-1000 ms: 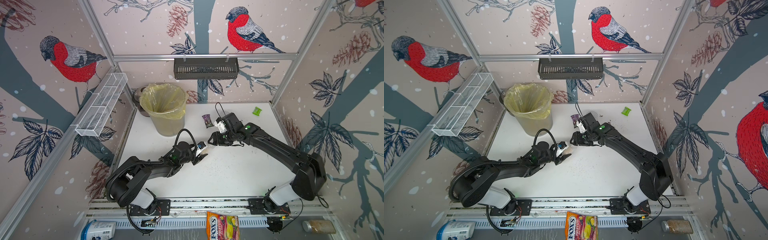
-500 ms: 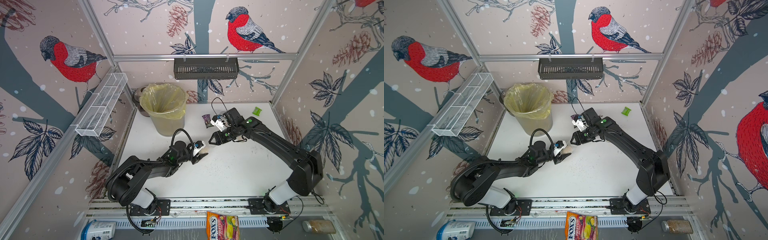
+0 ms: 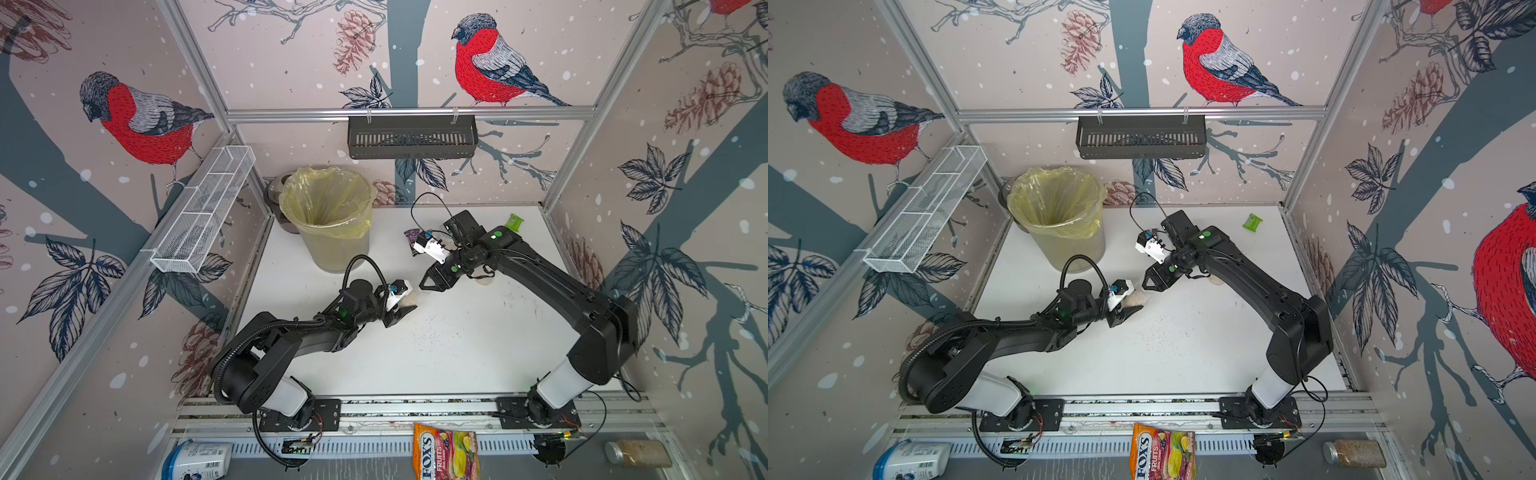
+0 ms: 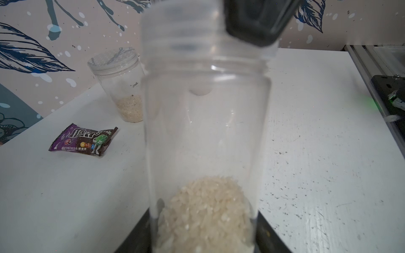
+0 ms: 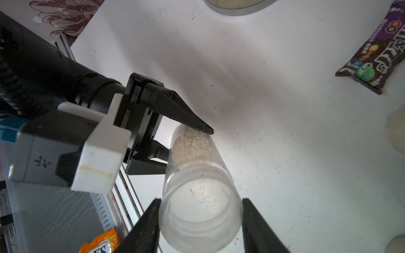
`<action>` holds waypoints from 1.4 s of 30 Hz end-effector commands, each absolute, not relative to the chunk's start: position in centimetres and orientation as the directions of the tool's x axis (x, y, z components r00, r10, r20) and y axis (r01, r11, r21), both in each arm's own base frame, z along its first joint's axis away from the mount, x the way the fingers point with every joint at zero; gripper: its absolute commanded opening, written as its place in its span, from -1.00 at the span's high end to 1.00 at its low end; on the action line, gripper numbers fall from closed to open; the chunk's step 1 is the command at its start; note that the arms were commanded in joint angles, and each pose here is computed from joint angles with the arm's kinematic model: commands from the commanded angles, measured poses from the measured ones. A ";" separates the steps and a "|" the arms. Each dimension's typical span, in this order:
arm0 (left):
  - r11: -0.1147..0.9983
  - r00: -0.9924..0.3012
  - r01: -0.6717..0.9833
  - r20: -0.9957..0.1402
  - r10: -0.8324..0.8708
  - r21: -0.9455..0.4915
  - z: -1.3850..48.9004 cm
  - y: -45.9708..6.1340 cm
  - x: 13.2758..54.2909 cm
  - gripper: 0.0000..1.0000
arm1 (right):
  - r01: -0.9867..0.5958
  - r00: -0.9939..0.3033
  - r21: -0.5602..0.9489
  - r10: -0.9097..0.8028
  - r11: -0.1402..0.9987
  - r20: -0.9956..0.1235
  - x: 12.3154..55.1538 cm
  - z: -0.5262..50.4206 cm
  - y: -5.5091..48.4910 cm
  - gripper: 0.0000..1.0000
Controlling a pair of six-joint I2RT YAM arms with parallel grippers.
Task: Empty moldy rice from jars
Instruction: Unscrew the lid from the jar.
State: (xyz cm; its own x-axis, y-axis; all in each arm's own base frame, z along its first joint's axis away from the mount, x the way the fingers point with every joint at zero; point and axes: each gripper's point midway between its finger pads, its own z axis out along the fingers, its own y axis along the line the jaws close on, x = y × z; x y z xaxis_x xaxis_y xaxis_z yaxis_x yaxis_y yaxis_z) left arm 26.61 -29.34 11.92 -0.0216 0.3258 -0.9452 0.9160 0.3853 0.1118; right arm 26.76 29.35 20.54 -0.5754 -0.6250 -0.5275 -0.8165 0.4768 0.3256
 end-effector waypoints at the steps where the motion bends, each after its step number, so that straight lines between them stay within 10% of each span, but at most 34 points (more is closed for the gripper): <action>1: 0.340 -0.023 0.936 -0.943 0.331 0.096 11.6 -29.6 25.8 1.00 | -0.877 -0.479 0.299 -0.656 0.376 -0.583 26.3 21.2 29.9 0.35; 15: 0.312 -0.016 0.946 -0.946 0.324 0.091 11.9 -30.0 25.4 1.00 | -0.935 -0.352 0.292 -0.595 0.199 -0.723 26.1 24.1 30.6 0.35; 42: 0.317 -0.009 0.944 -0.947 0.320 0.097 12.5 -30.0 25.6 1.00 | -0.930 -0.364 0.306 -0.598 0.202 -0.714 26.7 23.1 29.9 0.14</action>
